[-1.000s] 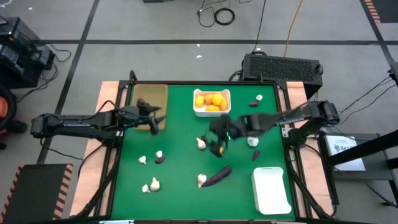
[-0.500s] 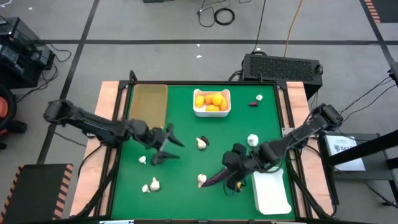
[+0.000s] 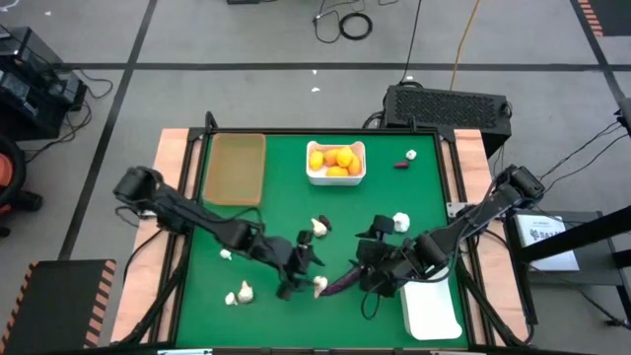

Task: Sort produce into baskets
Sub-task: Put the garlic into the orange bin

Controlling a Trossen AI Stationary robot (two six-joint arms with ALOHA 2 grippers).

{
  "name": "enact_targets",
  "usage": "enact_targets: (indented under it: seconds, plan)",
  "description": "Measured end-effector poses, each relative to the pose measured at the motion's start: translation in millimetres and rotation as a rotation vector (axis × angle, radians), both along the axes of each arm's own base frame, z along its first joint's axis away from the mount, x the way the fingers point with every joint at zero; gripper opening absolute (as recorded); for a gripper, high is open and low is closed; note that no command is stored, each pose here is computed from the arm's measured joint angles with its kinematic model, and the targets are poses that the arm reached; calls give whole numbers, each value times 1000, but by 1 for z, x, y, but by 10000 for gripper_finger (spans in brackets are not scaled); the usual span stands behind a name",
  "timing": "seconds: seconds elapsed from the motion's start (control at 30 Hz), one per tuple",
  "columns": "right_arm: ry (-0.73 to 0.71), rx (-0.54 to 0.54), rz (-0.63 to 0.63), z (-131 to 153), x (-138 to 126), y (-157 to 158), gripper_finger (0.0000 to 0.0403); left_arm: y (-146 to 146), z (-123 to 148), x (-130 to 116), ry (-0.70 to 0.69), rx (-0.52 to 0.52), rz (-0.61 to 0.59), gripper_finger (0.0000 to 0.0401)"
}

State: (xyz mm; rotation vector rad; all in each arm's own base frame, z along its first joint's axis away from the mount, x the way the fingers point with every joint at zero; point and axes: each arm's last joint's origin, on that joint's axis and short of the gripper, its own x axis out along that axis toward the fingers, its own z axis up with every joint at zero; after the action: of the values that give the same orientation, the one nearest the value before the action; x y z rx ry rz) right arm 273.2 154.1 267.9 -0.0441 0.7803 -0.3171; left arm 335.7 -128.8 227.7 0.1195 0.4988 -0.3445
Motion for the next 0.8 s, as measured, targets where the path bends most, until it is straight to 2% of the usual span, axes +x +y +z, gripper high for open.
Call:
enact_targets:
  seconds: [0.13, 0.3, 0.47, 0.57, 0.8]
  plan:
    - [32, 6, -34, -3, -5, -1, 312, 11, -18, 25, 9, 120, 131, 246]
    - [72, -3, -56, -5, -11, -1, 312, 45, -40, 32, 153, 203, 270, 246]
    - [80, -23, -44, -5, -10, -3, 312, 83, -49, 31, 268, 180, 423, 246]
    - [84, -33, -45, -5, -8, -6, 312, 94, -51, 31, 293, 171, 441, 246]
    - [82, -31, -59, -5, -6, -9, 312, 101, -54, 32, 326, 90, 368, 246]
